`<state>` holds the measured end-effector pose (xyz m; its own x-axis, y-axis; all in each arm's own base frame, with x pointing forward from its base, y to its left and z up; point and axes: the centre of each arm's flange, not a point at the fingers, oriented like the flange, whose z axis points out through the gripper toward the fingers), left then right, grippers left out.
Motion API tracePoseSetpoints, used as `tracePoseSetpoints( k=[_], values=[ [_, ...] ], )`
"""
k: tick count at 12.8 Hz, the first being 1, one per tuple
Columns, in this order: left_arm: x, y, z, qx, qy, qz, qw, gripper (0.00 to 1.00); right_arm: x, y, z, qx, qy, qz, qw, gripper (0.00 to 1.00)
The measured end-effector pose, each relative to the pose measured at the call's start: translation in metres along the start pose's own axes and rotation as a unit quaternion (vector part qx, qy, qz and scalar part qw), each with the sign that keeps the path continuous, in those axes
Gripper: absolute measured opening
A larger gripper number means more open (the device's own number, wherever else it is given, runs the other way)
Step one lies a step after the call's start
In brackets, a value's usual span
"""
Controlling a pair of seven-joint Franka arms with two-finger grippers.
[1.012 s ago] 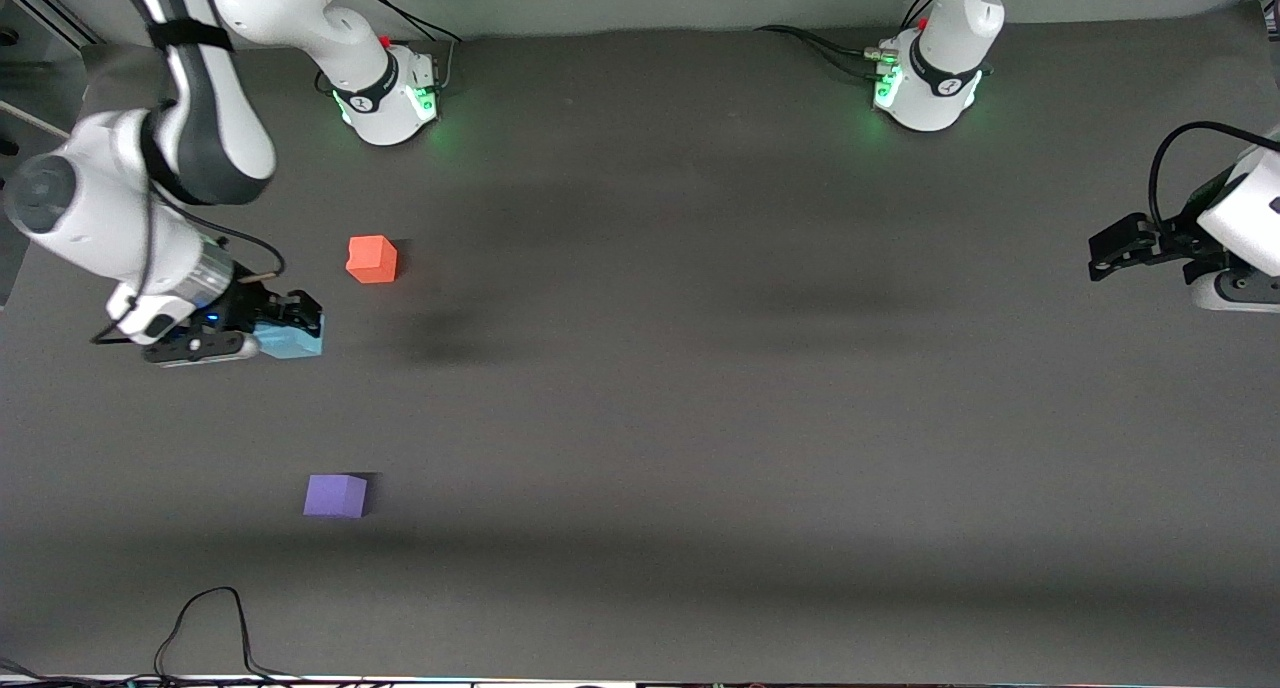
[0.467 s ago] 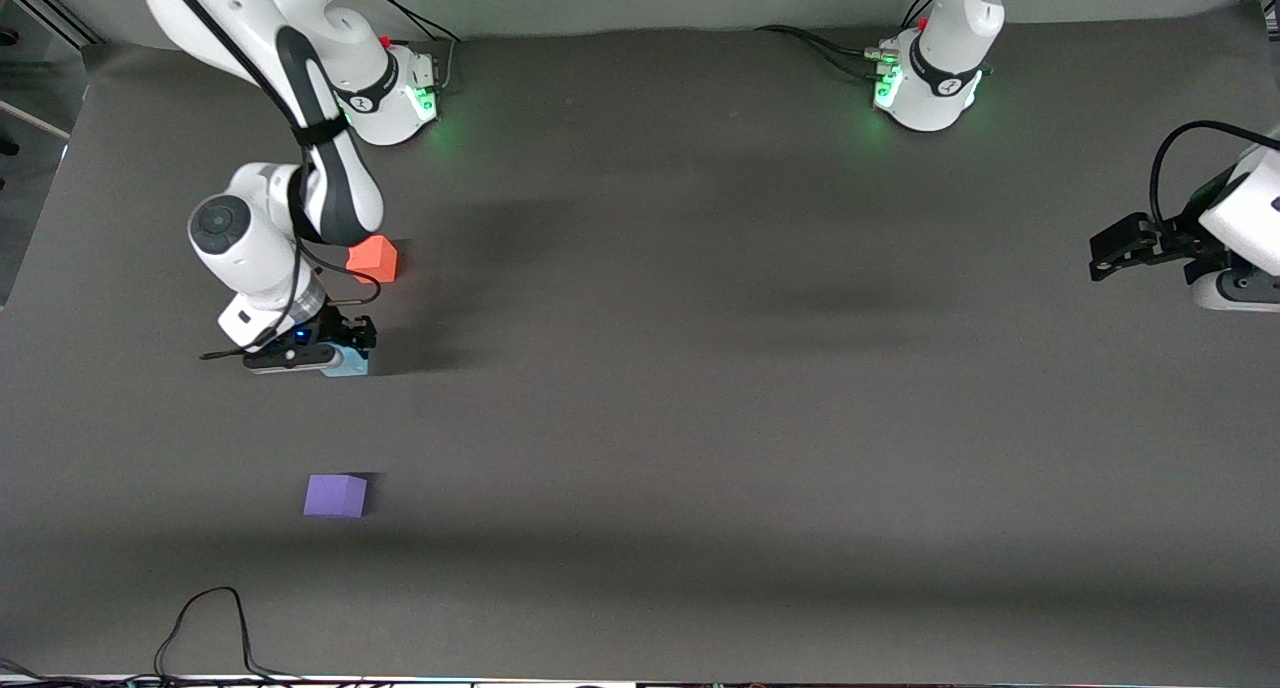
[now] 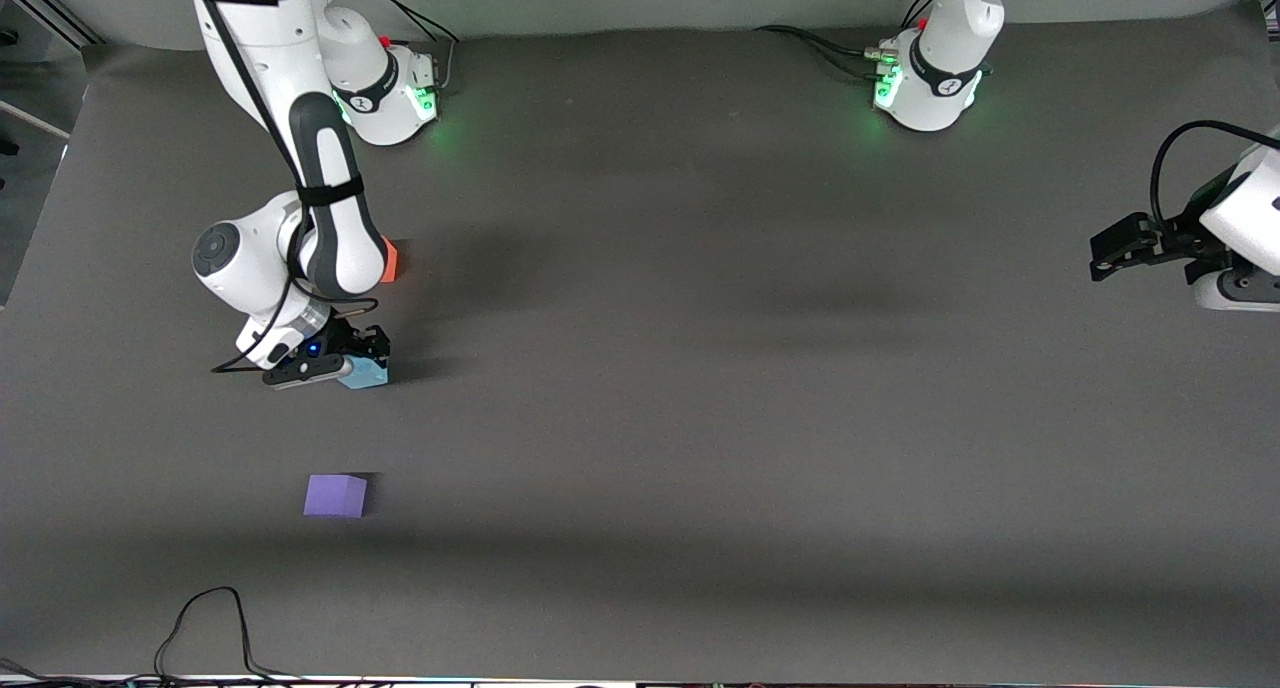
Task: Place blue block between orange and purple blocks
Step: 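Lower the blue block between the orange and purple blocks, then open the right gripper to release the blue block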
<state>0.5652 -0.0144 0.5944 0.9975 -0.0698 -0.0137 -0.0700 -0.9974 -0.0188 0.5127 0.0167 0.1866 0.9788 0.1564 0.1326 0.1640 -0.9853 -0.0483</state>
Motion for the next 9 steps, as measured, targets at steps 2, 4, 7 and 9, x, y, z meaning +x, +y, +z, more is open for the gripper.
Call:
tracePoseSetpoints(
  k=[2, 4, 7, 9],
  values=[
    [0.001, 0.000, -0.001, 0.000, 0.003, 0.000, 1.000, 1.00, 0.004, 0.002, 0.005, -0.009, -0.002, -0.005, 1.000, 0.61],
    [0.001, 0.000, -0.001, 0.000, 0.006, 0.000, 1.000, 1.00, 0.008, 0.002, 0.007, -0.014, -0.002, -0.007, 1.000, 0.61],
    [0.002, 0.000, -0.001, 0.000, 0.007, 0.000, 1.000, 1.00, 0.013, 0.004, 0.008, -0.017, 0.000, -0.008, 1.000, 0.61],
    [0.002, 0.000, -0.002, 0.000, 0.007, 0.000, 1.000, 1.00, 0.015, 0.006, 0.009, -0.017, -0.001, -0.007, 1.000, 0.61]
  ],
)
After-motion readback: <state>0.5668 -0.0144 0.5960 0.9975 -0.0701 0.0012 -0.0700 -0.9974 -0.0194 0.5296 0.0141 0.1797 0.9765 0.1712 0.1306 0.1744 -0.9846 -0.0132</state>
